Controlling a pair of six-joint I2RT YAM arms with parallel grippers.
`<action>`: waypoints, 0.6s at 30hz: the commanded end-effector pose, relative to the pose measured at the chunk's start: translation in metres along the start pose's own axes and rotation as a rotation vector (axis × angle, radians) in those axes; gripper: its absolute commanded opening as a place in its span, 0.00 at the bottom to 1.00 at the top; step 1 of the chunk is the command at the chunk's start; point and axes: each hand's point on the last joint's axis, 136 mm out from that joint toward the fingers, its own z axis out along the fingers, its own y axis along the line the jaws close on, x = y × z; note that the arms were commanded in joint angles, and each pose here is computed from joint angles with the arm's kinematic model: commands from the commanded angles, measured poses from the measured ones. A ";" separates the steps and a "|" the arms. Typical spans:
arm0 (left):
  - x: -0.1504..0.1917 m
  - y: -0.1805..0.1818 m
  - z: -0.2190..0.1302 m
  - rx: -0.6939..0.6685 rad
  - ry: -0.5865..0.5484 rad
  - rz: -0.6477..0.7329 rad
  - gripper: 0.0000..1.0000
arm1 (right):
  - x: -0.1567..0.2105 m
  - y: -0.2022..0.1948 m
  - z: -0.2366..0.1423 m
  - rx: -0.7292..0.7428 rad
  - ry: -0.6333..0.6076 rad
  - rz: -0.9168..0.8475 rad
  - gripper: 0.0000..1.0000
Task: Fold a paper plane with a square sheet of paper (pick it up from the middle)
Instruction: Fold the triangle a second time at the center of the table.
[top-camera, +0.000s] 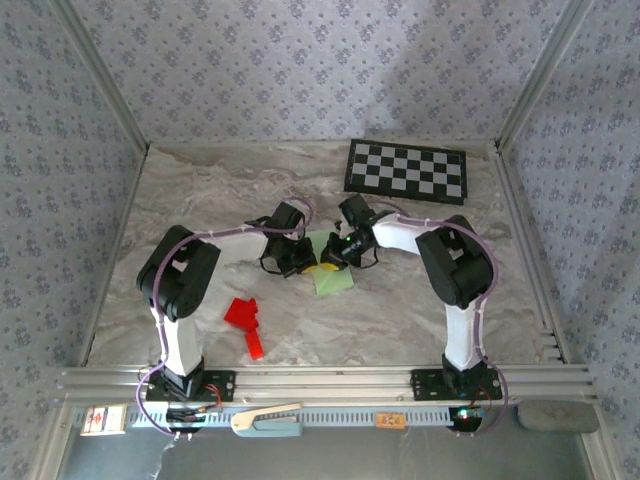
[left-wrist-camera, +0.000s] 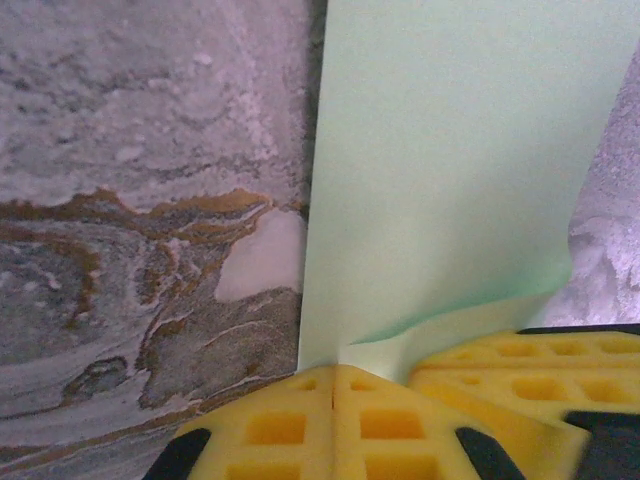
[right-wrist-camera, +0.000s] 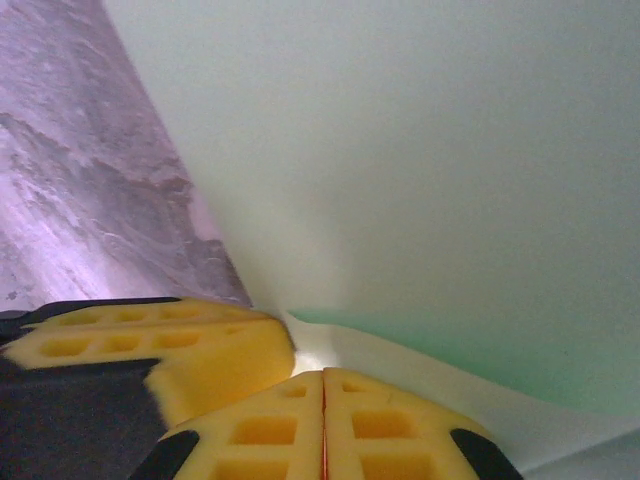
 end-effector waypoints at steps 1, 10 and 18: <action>0.005 0.016 0.006 -0.081 0.023 0.006 0.02 | -0.009 0.016 -0.026 -0.021 -0.081 -0.074 0.10; 0.002 0.008 0.006 -0.065 0.024 0.032 0.02 | -0.005 -0.012 -0.021 0.071 -0.079 -0.076 0.10; 0.001 0.004 0.006 -0.062 0.030 0.053 0.02 | -0.004 -0.018 -0.013 0.086 -0.059 -0.075 0.10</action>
